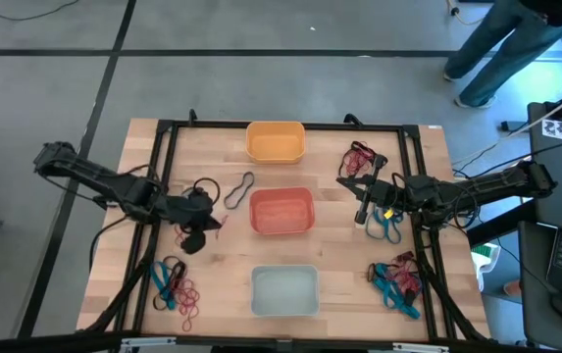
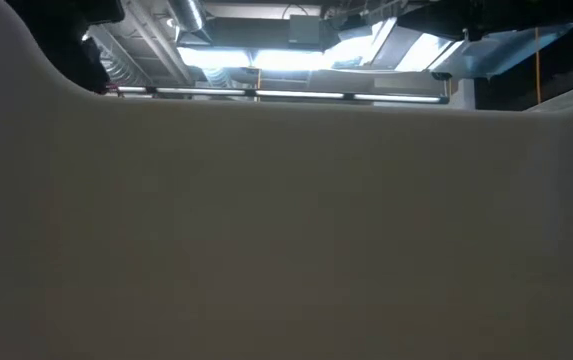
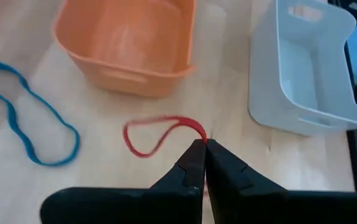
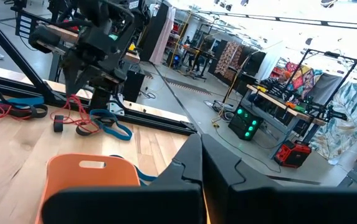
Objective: Sort rubber bands into baskets
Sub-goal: Move the red rubber band to the middle left of the table
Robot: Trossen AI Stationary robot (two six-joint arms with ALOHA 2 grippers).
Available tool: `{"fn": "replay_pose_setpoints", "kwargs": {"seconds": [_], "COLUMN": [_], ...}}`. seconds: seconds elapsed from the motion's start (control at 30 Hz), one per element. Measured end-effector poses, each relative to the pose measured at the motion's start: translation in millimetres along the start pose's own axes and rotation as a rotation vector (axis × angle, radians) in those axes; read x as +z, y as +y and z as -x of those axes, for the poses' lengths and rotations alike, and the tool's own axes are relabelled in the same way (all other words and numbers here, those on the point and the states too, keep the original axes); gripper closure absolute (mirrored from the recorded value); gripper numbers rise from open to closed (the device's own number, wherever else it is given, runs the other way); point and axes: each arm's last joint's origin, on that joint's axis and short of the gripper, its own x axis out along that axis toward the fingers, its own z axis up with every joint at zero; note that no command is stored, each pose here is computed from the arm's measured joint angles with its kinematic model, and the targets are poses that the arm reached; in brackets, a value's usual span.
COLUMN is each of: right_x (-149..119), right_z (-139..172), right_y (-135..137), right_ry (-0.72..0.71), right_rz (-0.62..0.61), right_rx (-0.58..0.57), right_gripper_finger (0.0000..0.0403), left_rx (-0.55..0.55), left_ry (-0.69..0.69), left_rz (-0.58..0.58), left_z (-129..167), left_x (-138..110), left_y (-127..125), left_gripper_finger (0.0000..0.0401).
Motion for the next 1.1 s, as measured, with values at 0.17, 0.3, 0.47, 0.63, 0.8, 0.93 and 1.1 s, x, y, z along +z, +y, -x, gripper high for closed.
{"fn": "replay_pose_setpoints", "kwargs": {"seconds": [0.17, 0.3, 0.47, 0.63, 0.8, 0.93, 1.1], "right_x": [0.0, 0.0, 0.0, 0.0, 0.0, 0.2, 0.4], "right_z": [0.0, 0.0, 0.0, 0.0, 0.0, 0.0, 0.0], "right_y": [0.0, 0.0, 0.0, 0.0, 0.0, 0.0, -0.1], "right_ry": [0.0, 0.0, 0.0, 0.0, 0.0, -0.002, -0.004], "right_rz": [0.0, 0.0, 0.0, 0.0, 0.0, -0.001, -0.002], "right_rx": [0.0, 0.0, 0.0, 0.0, 0.0, 0.0, -0.001], "right_gripper_finger": [0.0402, 0.0402, 0.0402, 0.0402, 0.0402, 0.0402, 0.0402], "left_rx": [-0.016, -0.012, 0.003, 0.008, 0.036, 0.07, 0.093], "left_ry": [0.031, 0.056, 0.085, 0.092, 0.129, 0.186, 0.263], "left_rz": [0.004, 0.005, 0.024, 0.033, 0.029, 0.016, 0.007], "left_z": [-3.5, -9.2, -15.3, -22.6, -30.2, -40.4, -51.8], "left_x": [-8.6, -18.1, -28.4, -37.5, -43.2, -47.7, -53.1], "left_y": [-1.7, 0.2, 3.9, 8.2, 10.1, 10.2, 9.8], "left_gripper_finger": [0.0397, 0.0397, 0.0397, 0.0398, 0.0396, 0.0399, 0.0393]}}
